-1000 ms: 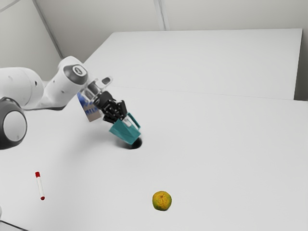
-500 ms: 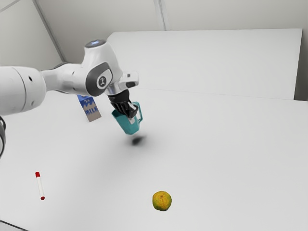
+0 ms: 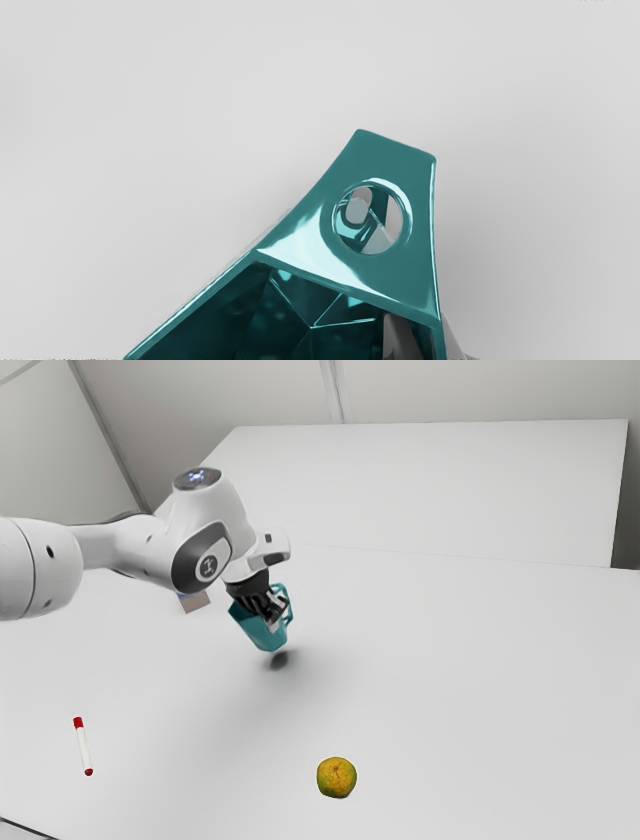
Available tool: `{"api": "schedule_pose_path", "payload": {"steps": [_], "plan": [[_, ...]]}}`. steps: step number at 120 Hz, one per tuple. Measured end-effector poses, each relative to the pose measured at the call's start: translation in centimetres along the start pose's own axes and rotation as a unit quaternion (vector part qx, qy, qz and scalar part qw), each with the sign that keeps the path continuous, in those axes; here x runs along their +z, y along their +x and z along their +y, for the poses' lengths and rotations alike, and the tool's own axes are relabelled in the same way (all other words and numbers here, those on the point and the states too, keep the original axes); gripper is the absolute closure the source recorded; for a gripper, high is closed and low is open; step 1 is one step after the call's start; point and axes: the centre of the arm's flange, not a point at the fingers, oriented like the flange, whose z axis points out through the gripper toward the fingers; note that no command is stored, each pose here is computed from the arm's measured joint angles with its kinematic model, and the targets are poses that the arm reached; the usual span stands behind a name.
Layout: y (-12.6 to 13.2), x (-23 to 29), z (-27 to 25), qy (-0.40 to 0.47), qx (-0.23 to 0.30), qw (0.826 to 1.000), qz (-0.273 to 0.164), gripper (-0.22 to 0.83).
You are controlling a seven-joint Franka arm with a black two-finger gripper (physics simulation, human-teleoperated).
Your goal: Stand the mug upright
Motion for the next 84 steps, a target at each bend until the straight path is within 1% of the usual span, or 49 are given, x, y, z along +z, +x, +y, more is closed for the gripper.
{"api": "schedule_pose_path", "payload": {"steps": [35,59,76,84], "plan": [[0.2,4.0,-0.2,-0.008,-0.033,0.999,-0.019,0.78],[0.4,5.0,0.3,-0.011,-0.045,0.999,-0.016,0.78],[0.7,4.1,0.7,-0.016,-0.050,0.999,-0.009,0.46],[0.8,3.1,0.7,-0.015,-0.053,0.998,-0.001,0.34]]}}
